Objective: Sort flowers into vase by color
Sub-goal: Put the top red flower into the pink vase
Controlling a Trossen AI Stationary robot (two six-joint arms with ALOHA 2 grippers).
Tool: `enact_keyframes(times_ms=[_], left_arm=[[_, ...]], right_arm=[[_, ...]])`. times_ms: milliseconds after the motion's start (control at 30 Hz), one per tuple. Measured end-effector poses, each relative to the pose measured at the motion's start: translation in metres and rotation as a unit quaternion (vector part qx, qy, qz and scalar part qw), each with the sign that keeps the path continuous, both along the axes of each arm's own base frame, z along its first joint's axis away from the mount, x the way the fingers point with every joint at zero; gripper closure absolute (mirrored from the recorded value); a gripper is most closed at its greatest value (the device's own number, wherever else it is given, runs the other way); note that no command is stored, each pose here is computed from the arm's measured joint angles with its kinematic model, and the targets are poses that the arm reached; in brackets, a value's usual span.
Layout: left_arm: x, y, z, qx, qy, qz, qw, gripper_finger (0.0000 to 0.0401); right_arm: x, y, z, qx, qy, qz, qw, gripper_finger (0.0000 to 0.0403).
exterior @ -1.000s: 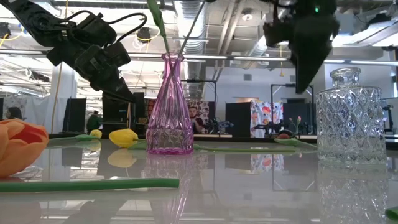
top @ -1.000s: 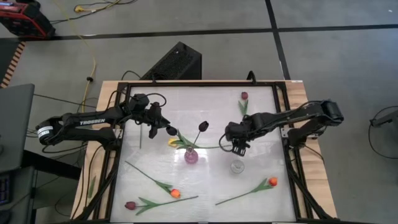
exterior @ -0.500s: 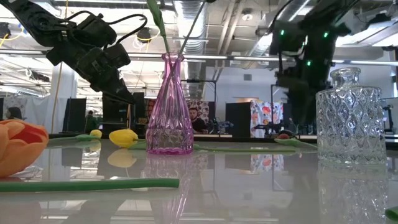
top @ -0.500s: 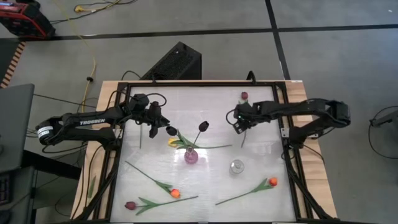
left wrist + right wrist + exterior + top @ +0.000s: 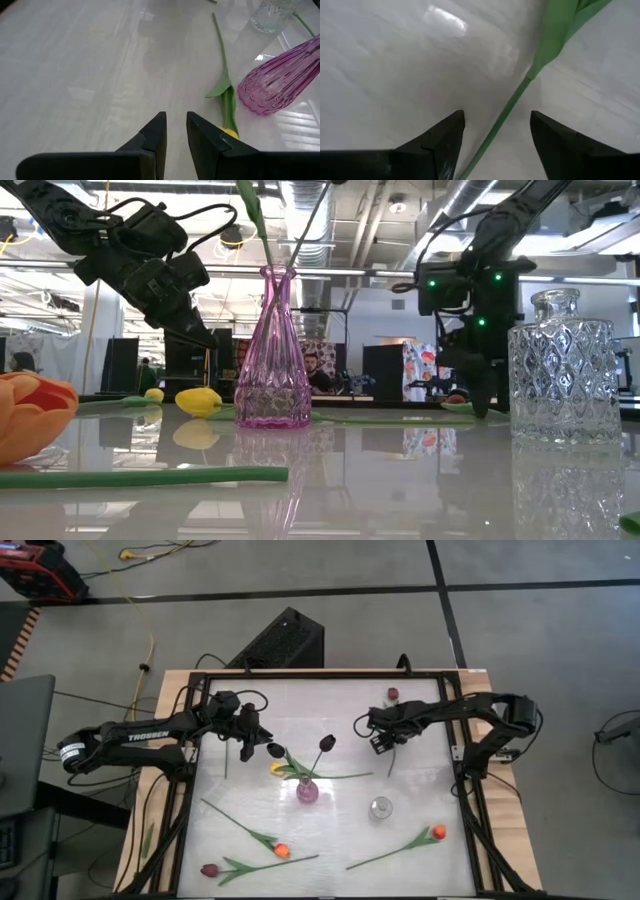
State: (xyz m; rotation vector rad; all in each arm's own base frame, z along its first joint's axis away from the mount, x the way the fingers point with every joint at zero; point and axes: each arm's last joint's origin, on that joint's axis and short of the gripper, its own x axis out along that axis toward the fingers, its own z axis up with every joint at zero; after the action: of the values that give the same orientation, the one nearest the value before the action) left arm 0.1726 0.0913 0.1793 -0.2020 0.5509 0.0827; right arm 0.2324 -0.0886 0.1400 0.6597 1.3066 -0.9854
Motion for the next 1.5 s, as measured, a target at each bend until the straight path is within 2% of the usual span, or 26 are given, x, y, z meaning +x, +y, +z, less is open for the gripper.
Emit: enact_keyframes(times_ms=[133,233,367,400,500,633,800,1067,1233,1367,1500], left_arm=[[0.0,0.0,0.0,-0.002,0.0,0.001,1.0,0.034],[0.0,0.0,0.0,-0.004,0.0,0.005,1.0,0.034],[0.0,0.001,0.0,-0.003,0.005,0.024,1.0,0.034],[0.0,0.002,0.0,-0.002,0.007,0.035,0.999,0.034],[-0.002,0.002,0.002,-0.003,0.007,0.06,0.998,0.034],[-0.007,-0.001,0.007,-0.002,0.004,0.063,0.998,0.034],[-0.012,-0.004,0.014,-0.001,-0.011,0.067,0.998,0.034],[-0.012,-0.004,0.014,0.0,-0.008,0.066,0.998,0.034],[-0.011,-0.005,0.014,0.009,-0.011,0.057,0.998,0.034],[-0.009,-0.01,0.015,0.008,-0.017,0.025,1.0,0.034],[-0.007,-0.014,0.015,0.008,-0.019,0.009,1.0,0.034]], right_arm=[[0.001,-0.001,-0.004,0.028,-0.003,0.008,1.0,0.0192],[0.001,-0.002,-0.004,0.048,-0.018,0.005,0.999,0.026],[-0.001,-0.006,0.002,0.048,-0.033,0.0,0.998,0.0371],[-0.003,-0.006,0.005,0.045,-0.04,-0.002,0.998,0.0382],[-0.006,-0.005,0.02,0.028,-0.071,-0.001,0.997,0.0377],[-0.007,0.004,0.049,-0.008,-0.145,0.023,0.989,0.0379],[-0.014,0.024,0.088,-0.094,-0.233,0.047,0.967,0.0385],[-0.027,0.069,0.137,-0.219,-0.357,0.108,0.902,0.0384],[-0.035,0.103,0.16,-0.264,-0.426,0.158,0.851,0.0384],[-0.039,0.129,0.178,-0.306,-0.477,0.197,0.8,0.0384],[-0.044,0.153,0.199,-0.328,-0.539,0.246,0.735,0.0384]])
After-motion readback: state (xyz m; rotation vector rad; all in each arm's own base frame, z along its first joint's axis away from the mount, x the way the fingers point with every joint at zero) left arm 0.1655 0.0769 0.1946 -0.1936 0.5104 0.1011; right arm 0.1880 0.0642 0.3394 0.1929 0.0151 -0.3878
